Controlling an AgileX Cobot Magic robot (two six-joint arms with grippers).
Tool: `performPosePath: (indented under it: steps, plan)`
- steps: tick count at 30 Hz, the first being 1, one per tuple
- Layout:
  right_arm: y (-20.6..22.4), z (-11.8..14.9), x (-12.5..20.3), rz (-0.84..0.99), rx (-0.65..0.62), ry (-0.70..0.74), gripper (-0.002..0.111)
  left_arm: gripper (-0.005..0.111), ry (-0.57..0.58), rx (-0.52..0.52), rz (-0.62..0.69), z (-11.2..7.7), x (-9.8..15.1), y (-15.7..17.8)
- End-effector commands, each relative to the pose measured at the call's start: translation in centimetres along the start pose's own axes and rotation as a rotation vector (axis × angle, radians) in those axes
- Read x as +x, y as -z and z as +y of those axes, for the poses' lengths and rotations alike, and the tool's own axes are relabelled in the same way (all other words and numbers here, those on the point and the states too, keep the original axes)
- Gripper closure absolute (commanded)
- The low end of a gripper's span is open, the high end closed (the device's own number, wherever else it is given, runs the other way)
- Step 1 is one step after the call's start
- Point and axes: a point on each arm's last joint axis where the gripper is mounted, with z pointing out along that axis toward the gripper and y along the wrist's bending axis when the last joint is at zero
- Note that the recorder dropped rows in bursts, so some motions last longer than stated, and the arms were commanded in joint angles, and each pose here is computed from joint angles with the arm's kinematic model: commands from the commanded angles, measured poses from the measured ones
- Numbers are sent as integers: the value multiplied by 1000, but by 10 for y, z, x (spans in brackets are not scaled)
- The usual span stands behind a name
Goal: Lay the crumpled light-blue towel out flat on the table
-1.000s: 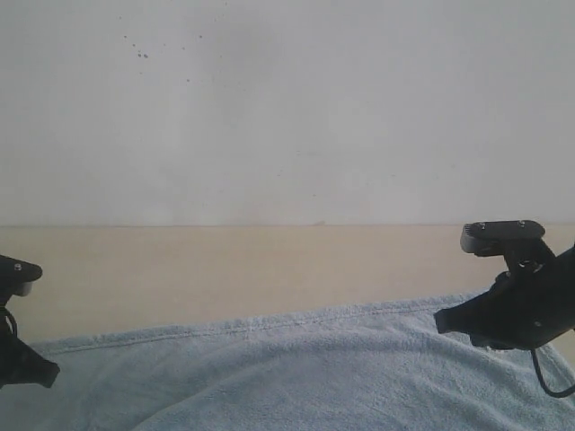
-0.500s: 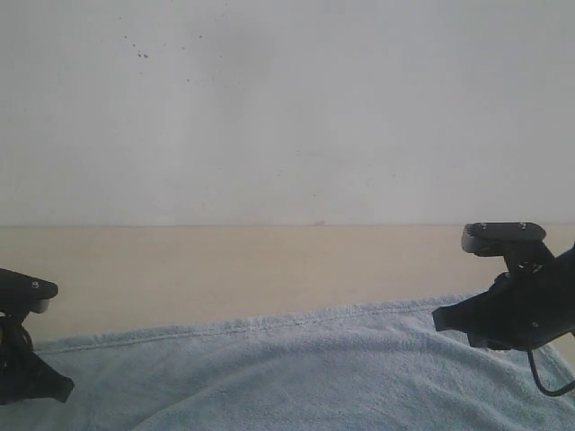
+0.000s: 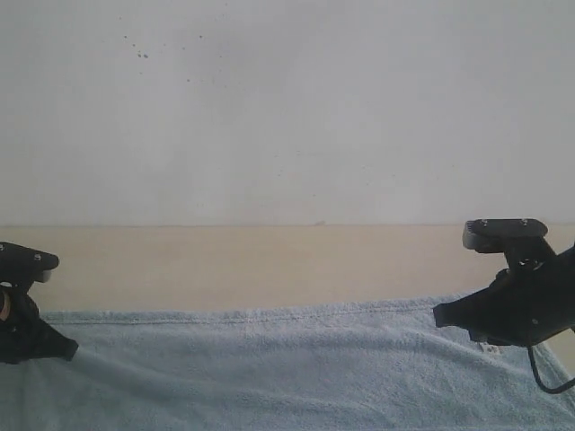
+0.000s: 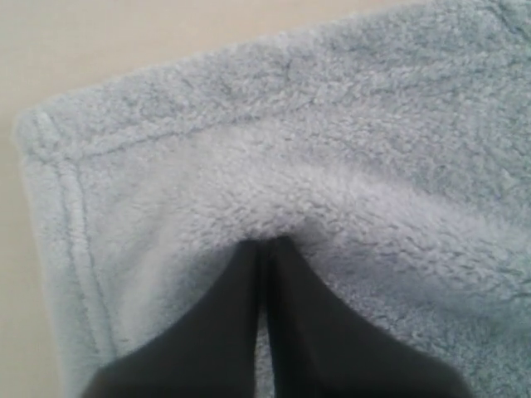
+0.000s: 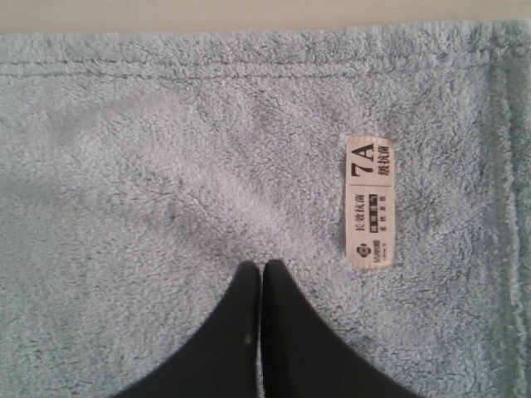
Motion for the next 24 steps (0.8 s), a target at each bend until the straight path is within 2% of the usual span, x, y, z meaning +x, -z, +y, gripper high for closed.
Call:
performPosePath:
  steps: [1, 6, 11, 15, 20, 24]
  plan:
    - [0, -1, -1, -18, 11, 7, 108, 102, 80, -35, 125, 11, 16, -15]
    - [-1, -4, -5, -60, 41, 88, 108, 102, 146, -9, 132, 7, 16, -15]
    - [-22, -8, -3, -33, 55, 108, 108, 102, 105, 55, 63, -11, 2, 0]
    - [-39, -10, -1, 2, 52, 105, 108, 102, 72, 102, -17, -30, -13, 22]
    - [-41, -15, -16, -102, 110, 108, 108, 102, 31, 147, -67, -57, -23, 50]
    - [-40, -15, -28, -142, 118, 123, 108, 102, -66, 184, -122, -84, -28, 75]
